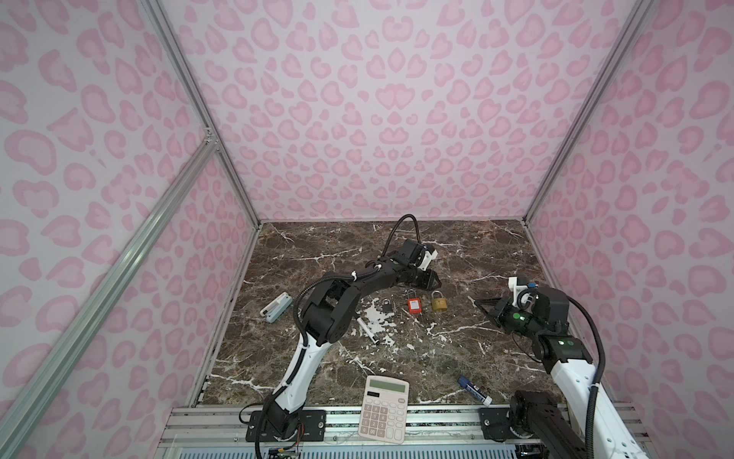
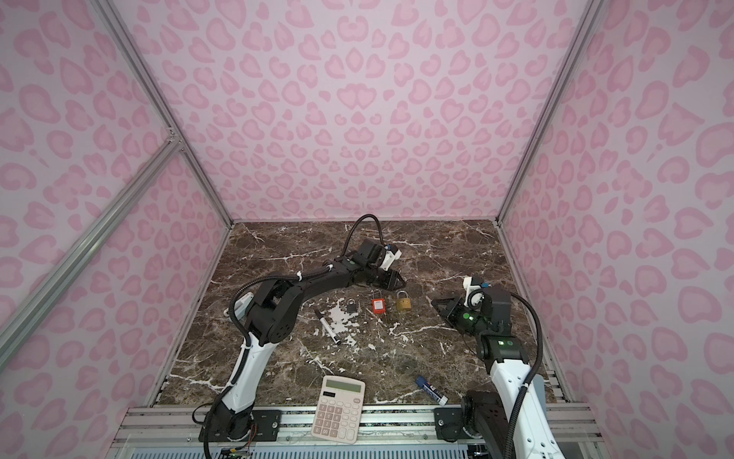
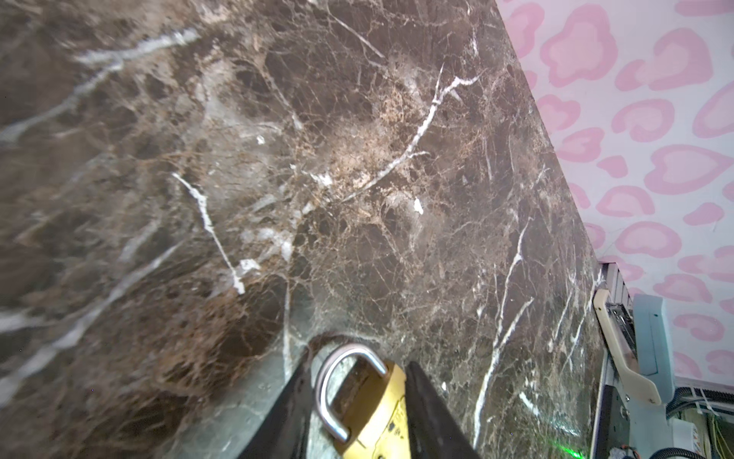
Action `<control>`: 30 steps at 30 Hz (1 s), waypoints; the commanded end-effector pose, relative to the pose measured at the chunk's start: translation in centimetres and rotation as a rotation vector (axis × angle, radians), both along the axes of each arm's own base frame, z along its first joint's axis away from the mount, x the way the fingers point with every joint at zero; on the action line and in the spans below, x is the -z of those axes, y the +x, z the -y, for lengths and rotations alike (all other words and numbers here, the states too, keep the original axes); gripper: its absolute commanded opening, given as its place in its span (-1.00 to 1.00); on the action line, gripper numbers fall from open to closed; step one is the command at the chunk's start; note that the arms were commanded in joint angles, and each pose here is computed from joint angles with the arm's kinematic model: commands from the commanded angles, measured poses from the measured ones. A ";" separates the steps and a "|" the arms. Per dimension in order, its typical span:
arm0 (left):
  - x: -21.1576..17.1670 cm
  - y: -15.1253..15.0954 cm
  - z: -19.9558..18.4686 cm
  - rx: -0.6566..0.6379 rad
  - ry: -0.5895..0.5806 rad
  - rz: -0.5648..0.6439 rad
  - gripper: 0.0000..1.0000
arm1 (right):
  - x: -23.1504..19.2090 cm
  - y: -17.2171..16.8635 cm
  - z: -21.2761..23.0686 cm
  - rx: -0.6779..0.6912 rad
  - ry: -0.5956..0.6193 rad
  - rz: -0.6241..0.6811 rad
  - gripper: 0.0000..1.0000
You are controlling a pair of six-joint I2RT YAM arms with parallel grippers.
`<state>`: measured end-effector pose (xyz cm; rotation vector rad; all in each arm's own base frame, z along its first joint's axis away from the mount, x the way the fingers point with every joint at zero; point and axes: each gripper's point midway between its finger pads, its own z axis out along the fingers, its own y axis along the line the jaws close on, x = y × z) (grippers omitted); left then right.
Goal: Lock with the key
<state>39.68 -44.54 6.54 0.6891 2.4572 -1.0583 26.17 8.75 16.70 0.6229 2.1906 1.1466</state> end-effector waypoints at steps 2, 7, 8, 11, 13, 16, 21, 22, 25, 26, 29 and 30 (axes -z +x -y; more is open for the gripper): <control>-6.8 0.9 -1.0 -0.039 -0.067 0.119 -0.17 | 1.8 0.9 1.2 0.086 -0.024 -0.030 -1.00; -9.6 0.4 -4.1 -0.094 -0.071 0.172 -0.16 | 3.5 1.5 1.9 0.139 -0.060 -0.053 -1.00; -9.8 0.0 -4.9 -0.102 -0.065 0.176 -0.16 | 3.7 1.7 1.8 0.143 -0.059 -0.055 -1.00; -10.5 -0.8 -7.0 -0.124 -0.049 0.194 -0.15 | 4.5 2.4 0.9 0.130 -0.067 -0.058 -1.00; -10.6 -1.2 -8.3 -0.139 -0.041 0.196 -0.15 | 5.1 2.8 0.4 0.115 -0.084 -0.070 -1.00; -10.5 -2.0 -9.9 -0.163 -0.026 0.196 -0.15 | 6.0 3.6 -0.3 0.083 -0.084 -0.093 -1.00; -10.3 -3.1 -11.8 -0.188 -0.003 0.198 -0.14 | 8.1 4.8 -1.6 0.023 -0.078 -0.161 -1.00; -10.3 -3.3 -12.0 -0.191 0.000 0.198 -0.14 | 8.4 5.0 -1.7 0.024 -0.075 -0.167 -1.00; -10.2 -3.7 -12.6 -0.200 0.008 0.201 -0.14 | 9.0 5.7 -1.8 0.037 -0.076 -0.171 -1.00; -10.2 -3.8 -12.8 -0.203 0.010 0.202 -0.14 | 9.1 6.0 -1.6 0.046 -0.083 -0.170 -1.00; -10.1 -4.2 -13.2 -0.210 0.019 0.201 -0.13 | 9.6 6.5 -1.2 0.067 -0.103 -0.174 -1.00; -10.1 -4.3 -13.3 -0.210 0.019 0.201 -0.14 | 9.8 6.6 -1.1 0.071 -0.103 -0.174 -1.00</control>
